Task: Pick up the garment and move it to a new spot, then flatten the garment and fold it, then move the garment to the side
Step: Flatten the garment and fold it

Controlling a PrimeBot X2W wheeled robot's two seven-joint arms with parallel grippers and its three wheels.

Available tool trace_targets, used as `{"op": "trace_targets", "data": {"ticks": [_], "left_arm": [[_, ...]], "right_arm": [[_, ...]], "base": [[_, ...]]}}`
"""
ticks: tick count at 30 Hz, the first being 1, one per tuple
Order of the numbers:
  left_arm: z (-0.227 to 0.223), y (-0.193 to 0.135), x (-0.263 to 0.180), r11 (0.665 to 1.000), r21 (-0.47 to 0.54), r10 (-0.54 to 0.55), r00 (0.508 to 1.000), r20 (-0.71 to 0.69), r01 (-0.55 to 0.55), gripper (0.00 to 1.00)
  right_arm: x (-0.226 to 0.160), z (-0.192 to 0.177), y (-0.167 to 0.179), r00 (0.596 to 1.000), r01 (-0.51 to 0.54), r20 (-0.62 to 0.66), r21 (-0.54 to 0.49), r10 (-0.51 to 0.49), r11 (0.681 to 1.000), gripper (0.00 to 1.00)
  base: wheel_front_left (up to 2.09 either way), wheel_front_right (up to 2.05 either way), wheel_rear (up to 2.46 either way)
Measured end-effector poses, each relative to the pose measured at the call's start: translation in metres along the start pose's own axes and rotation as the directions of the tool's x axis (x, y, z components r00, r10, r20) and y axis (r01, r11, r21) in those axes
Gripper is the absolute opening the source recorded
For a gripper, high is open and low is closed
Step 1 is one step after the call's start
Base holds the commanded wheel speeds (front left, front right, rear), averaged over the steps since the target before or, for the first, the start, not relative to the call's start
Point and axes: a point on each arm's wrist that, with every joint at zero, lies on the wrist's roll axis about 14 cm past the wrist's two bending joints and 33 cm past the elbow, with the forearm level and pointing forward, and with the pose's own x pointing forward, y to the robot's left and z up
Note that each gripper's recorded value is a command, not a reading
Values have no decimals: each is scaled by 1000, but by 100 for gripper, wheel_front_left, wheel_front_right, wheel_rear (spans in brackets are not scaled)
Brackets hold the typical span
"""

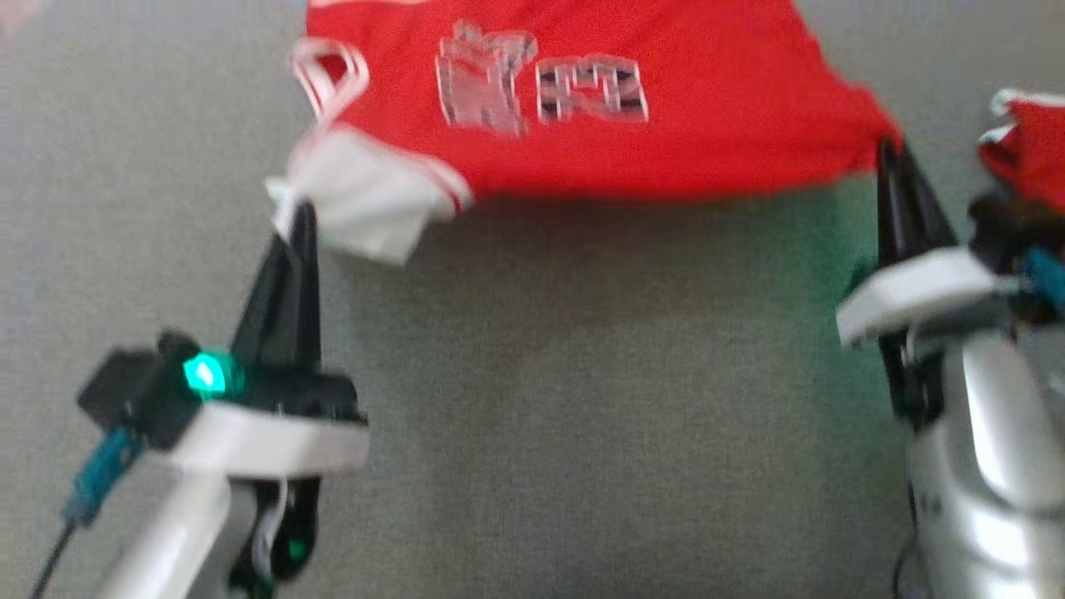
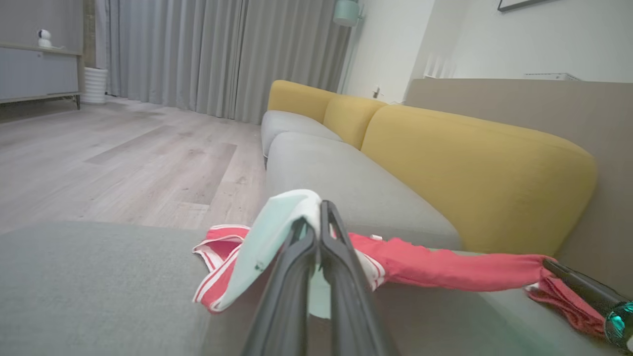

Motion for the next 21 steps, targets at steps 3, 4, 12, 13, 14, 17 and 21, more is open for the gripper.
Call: {"op": "trace_targets", "data": {"ticks": [3, 4, 12, 13, 14, 17, 21], "left_arm": [[5, -9, -30, 1000, -11, 11, 1000, -17, -11, 0], [6, -11, -40, 1000, -11, 15, 1000, -26, -15, 0], [2, -30, -105, 999, -34, 21, 992, -121, -25, 0], [-2, -31, -111, 999, -38, 19, 989, -147, -25, 0], [-7, -31, -117, 999, -37, 21, 984, -175, -28, 0], [-20, -33, -128, 998, -57, 24, 971, -236, -38, 0], [-31, -35, -131, 997, -64, 12, 960, -280, -31, 0]], "right_arm": [[-37, 1, 1, 1000, 10, -28, 16, -10, 1000, 0], [-48, 3, 1, 999, 14, -32, 18, -13, 1000, 0], [-133, 7, -3, 994, 52, -101, 14, -50, 999, 0], [-142, 3, -4, 991, 58, -123, 6, -57, 998, 0], [-149, -1, -5, 987, 64, -149, -11, -65, 998, 0], [-163, -10, -7, 973, 72, -215, -33, -77, 997, 0], [-166, -19, -6, 957, 66, -280, -44, -75, 997, 0]], "base": [[0, 0, 0], [0, 0, 0], [0, 0, 0], [0, 0, 0], [0, 0, 0], [0, 0, 0], [0, 0, 0]]}}
